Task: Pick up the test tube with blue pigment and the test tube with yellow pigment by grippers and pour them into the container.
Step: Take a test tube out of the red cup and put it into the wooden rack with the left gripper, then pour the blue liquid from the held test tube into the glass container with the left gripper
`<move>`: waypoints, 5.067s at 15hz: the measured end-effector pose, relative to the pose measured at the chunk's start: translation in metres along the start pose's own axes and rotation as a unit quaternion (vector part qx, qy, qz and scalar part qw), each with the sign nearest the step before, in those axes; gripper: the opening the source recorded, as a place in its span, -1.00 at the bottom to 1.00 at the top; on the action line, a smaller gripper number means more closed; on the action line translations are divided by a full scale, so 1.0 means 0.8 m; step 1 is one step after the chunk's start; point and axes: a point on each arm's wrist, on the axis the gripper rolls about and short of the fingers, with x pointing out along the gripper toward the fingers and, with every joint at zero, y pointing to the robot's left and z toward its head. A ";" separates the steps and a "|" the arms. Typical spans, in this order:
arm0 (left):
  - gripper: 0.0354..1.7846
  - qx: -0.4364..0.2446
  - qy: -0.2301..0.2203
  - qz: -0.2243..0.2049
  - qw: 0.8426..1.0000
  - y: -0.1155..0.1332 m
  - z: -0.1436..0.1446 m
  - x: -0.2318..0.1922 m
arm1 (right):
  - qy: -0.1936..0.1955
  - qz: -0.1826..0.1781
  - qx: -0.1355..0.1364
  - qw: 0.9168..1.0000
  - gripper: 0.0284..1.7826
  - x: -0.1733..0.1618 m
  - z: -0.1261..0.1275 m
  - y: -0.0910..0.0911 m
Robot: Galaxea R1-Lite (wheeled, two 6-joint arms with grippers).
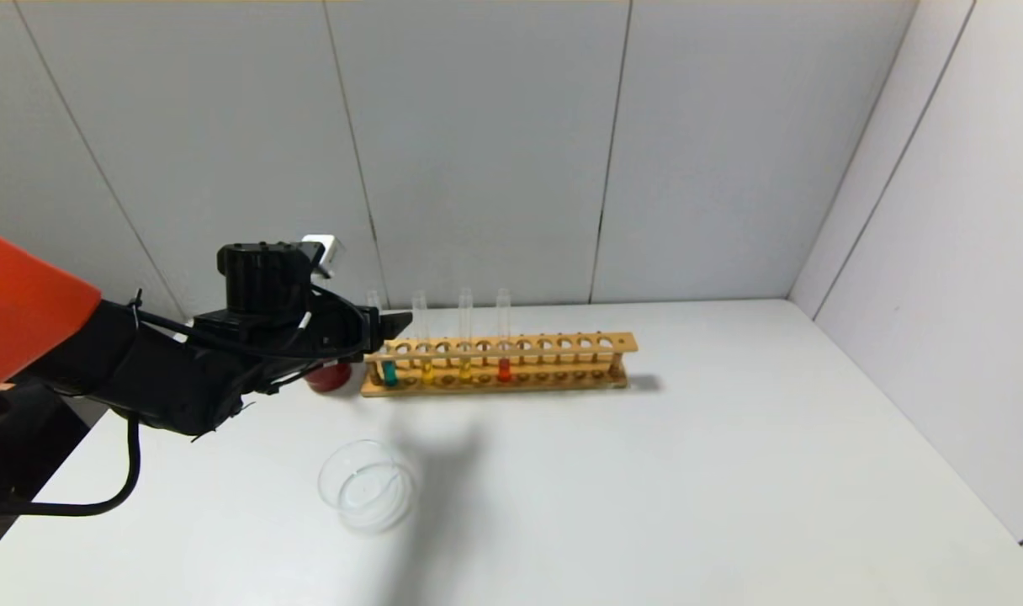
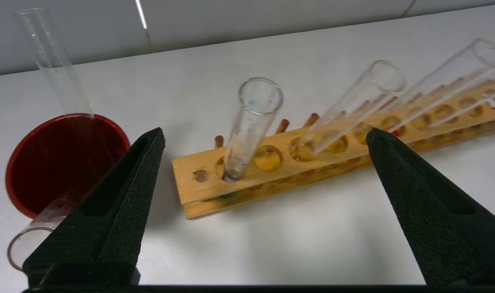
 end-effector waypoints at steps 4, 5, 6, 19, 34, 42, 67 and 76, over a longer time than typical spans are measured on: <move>0.95 0.000 0.003 0.005 1.000 0.003 -0.006 0.013 | 0.000 0.000 0.000 1.000 0.96 0.000 0.000 0.000; 0.95 0.000 0.002 0.006 1.000 0.004 -0.007 0.017 | 0.000 0.000 0.000 1.000 0.96 0.000 0.000 0.000; 0.95 0.000 0.001 0.006 1.000 0.004 -0.007 0.021 | 0.000 0.000 0.000 1.000 0.96 0.000 0.000 0.000; 0.95 0.002 0.009 0.026 1.000 0.012 -0.019 0.046 | 0.000 0.000 0.000 1.000 0.96 0.000 0.000 0.000; -0.67 0.002 0.014 0.028 1.000 0.014 -0.024 0.050 | 0.000 0.000 0.000 1.000 0.96 0.000 0.000 0.000; -0.68 0.004 0.010 0.026 1.000 0.012 -0.018 0.046 | 0.000 0.000 0.000 1.000 0.96 0.000 0.000 0.000; -0.68 0.062 -0.116 0.079 0.988 -0.014 0.084 -0.216 | 0.000 0.000 0.000 1.000 0.96 0.000 0.000 0.000; -0.68 0.113 -0.086 0.120 0.983 -0.010 0.027 -0.268 | 0.000 0.000 0.000 1.000 0.96 0.000 0.000 0.000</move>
